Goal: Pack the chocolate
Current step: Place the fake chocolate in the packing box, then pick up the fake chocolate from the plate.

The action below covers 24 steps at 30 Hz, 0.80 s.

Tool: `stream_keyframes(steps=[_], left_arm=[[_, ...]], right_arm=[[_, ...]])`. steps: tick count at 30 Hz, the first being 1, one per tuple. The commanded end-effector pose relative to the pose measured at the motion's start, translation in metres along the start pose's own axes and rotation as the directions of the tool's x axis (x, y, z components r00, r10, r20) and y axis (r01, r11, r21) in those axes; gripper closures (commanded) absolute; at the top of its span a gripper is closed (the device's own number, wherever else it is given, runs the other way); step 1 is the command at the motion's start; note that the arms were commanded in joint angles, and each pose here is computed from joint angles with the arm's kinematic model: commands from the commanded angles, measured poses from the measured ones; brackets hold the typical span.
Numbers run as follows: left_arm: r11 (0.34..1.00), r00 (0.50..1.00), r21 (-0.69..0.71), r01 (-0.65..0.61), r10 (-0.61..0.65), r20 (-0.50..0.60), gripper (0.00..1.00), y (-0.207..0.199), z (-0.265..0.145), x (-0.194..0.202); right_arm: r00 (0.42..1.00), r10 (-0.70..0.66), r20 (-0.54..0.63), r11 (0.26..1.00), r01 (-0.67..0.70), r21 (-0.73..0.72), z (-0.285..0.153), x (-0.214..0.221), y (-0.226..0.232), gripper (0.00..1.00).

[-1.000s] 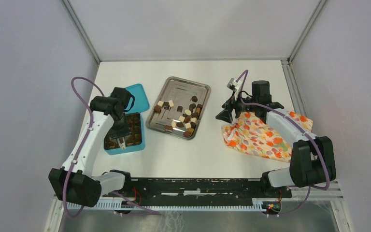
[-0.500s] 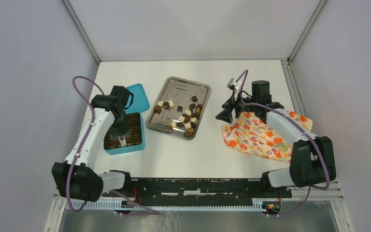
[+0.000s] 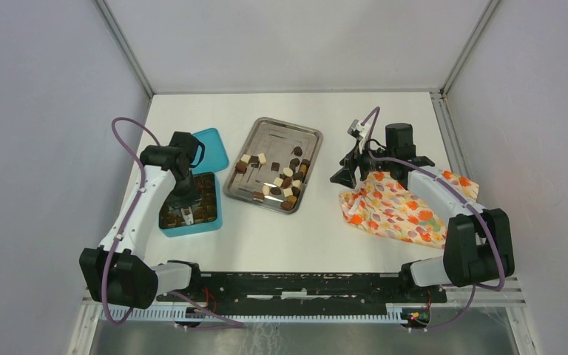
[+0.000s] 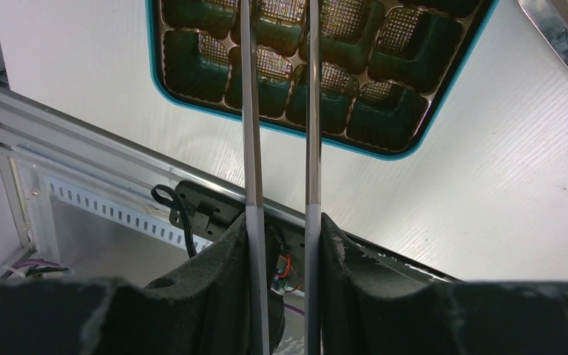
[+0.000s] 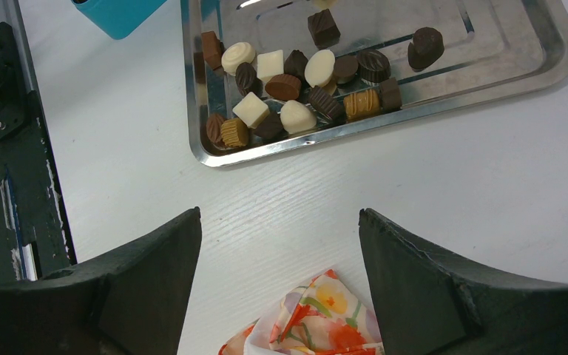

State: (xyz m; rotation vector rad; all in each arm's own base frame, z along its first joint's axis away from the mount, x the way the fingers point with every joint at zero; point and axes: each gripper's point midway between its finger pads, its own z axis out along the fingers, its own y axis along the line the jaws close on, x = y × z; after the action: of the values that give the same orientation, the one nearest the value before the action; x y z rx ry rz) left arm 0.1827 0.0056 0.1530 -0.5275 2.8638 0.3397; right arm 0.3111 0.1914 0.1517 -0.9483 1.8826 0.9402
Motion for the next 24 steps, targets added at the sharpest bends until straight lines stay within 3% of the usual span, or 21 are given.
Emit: stream_keyframes(steps=[1, 10, 17, 20, 24], left_arm=[[1.0, 1.0, -0.012, -0.013, 0.013, 0.024, 0.63, 0.005, -0.004, -0.005], [1.0, 0.999, -0.006, -0.005, 0.005, 0.031, 0.57, 0.006, -0.009, -0.006], [1.0, 0.999, 0.02, 0.01, -0.011, 0.053, 0.59, 0.004, -0.02, -0.011], [0.994, 0.996, 0.107, 0.028, -0.037, 0.085, 0.6, -0.008, -0.035, -0.02], [0.946, 0.989, 0.321, 0.032, -0.076, 0.124, 0.61, -0.043, -0.06, -0.032]], right_arm=[[0.999, -0.035, 0.028, 0.999, 0.035, -0.009, -0.001, -0.007, 0.001, 0.17], [0.999, -0.036, 0.03, 0.999, 0.037, -0.009, -0.001, -0.008, 0.001, 0.17], [0.999, -0.037, 0.031, 0.999, 0.037, -0.009, -0.001, -0.009, 0.001, 0.17], [0.999, -0.037, 0.031, 0.999, 0.037, -0.01, -0.001, -0.008, 0.001, 0.17], [0.999, -0.036, 0.031, 0.999, 0.036, -0.01, -0.001, -0.008, 0.001, 0.17]])
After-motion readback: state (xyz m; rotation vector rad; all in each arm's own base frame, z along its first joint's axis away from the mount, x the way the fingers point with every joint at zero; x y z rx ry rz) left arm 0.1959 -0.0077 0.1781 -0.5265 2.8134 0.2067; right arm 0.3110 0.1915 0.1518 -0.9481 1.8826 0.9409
